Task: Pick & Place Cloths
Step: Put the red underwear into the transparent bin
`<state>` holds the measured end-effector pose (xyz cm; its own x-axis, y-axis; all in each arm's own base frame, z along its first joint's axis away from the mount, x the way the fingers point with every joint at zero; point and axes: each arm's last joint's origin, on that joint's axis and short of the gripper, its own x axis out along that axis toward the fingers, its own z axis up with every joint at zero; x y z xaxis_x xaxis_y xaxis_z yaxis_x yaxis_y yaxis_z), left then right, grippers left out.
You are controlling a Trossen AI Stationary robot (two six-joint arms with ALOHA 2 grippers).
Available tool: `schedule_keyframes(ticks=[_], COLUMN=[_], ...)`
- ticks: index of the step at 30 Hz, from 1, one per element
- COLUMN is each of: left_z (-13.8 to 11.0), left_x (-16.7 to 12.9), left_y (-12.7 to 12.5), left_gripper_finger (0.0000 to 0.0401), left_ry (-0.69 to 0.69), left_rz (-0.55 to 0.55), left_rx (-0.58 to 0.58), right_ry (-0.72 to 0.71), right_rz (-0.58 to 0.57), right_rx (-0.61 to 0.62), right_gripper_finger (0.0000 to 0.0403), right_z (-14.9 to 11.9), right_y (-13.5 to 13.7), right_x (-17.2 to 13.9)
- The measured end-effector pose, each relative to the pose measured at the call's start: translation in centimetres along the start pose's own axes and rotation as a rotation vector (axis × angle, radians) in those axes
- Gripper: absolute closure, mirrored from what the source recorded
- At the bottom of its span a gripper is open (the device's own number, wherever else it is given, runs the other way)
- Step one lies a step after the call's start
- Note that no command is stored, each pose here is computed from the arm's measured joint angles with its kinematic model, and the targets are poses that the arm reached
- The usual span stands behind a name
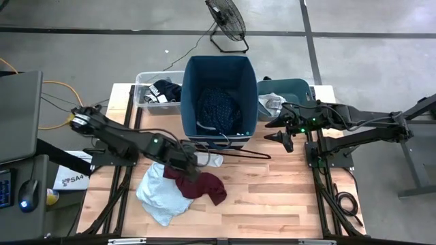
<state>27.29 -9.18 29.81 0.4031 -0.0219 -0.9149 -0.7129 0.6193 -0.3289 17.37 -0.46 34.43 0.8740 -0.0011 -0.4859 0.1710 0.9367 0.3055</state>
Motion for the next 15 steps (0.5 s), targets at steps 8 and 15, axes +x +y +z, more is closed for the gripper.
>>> schedule_keyframes(ticks=[8,15], left_z=[-0.3,-0.5], left_x=[2.7,4.4], left_y=[-0.6,-0.9], left_gripper_finger=[0.0254,0.0198], left_ry=[0.099,0.151], left_rz=[0.051,0.087], left_rx=[0.053,0.088], right_ry=[0.0,0.0], right_rz=[0.0,0.0], right_rx=[0.0,0.0], right_gripper_finger=[0.0166,0.0166], right_z=[0.0,0.0], right_y=[0.0,0.0], right_x=[0.0,0.0])
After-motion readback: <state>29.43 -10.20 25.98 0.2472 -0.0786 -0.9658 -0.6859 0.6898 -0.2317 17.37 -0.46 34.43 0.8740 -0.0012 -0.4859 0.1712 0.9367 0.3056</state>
